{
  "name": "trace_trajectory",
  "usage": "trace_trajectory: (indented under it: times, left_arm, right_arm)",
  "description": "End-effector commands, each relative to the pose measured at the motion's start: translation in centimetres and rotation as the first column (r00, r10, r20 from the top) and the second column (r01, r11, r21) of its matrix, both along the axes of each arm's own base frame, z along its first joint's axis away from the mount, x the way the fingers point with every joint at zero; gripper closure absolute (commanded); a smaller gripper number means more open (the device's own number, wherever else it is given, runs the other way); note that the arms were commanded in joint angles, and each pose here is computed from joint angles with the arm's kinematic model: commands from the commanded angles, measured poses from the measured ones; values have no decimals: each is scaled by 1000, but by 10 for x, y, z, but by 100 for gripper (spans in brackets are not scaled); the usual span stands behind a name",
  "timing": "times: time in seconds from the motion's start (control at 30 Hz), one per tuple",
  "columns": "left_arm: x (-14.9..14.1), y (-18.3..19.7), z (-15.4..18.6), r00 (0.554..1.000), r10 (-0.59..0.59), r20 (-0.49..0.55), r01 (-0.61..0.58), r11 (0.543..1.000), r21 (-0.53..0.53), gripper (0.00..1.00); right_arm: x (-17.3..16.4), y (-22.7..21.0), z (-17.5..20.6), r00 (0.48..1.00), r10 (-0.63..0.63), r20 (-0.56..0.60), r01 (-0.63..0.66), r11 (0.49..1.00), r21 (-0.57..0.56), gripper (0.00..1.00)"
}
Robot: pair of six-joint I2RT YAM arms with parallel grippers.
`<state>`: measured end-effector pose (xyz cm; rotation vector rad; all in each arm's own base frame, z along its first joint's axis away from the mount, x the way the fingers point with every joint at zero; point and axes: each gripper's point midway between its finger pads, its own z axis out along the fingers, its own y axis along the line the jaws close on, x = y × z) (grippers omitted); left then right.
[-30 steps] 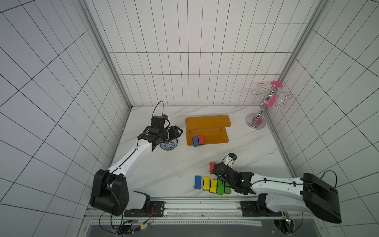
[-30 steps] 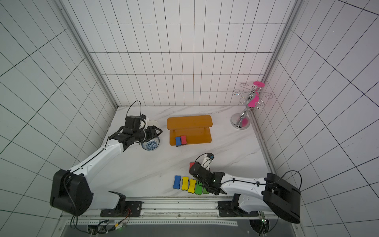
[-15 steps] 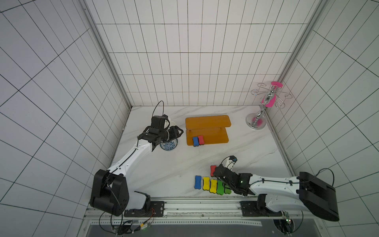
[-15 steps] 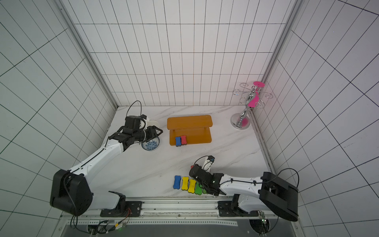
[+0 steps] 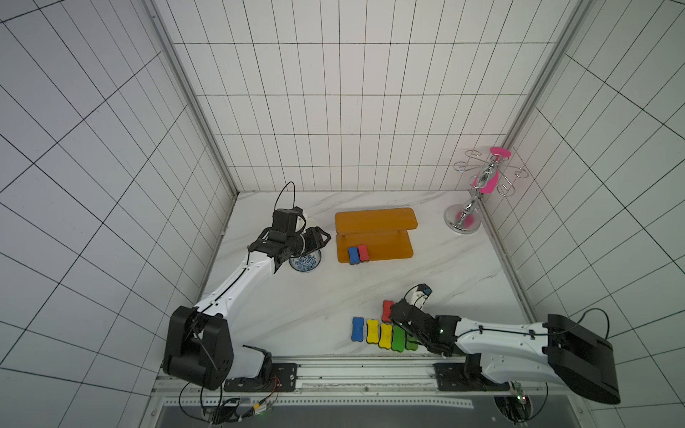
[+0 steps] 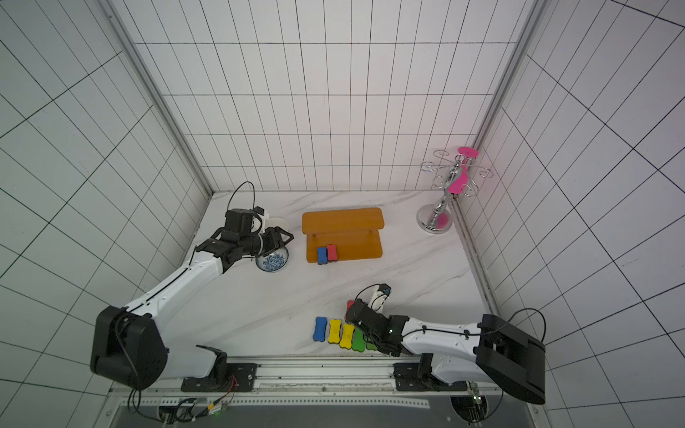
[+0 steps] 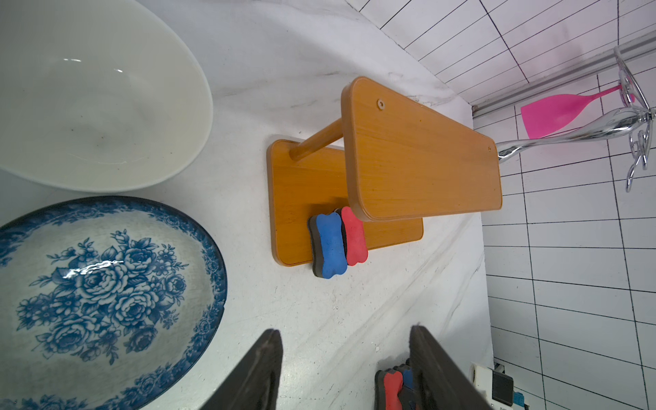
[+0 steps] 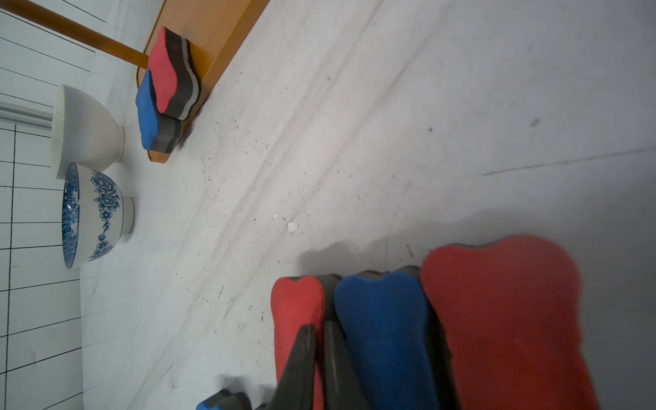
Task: Remove the whiteboard erasers from the shelf
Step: Place the whiteboard eraser at the center of the board.
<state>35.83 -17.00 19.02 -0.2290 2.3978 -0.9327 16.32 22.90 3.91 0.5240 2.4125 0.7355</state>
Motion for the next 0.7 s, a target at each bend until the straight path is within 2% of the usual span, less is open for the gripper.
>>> trace_trajectory:
  times: [0.0, 0.23, 0.67]
  left_arm:
    - [3, 0, 9, 999, -3, 38, 4, 1000, -13, 39]
    - [3, 1, 9, 999, -1, 39, 2, 1000, -12, 39]
    - [3, -1, 10, 999, -9, 42, 10, 1000, -21, 39]
  right_arm:
    - [-5, -7, -6, 1000, 2, -13, -2, 1000, -24, 85]
    - [-2, -3, 1, 1000, 18, 11, -18, 1000, -26, 78]
    - [4, 6, 37, 988, 117, 105, -110, 991, -74, 79]
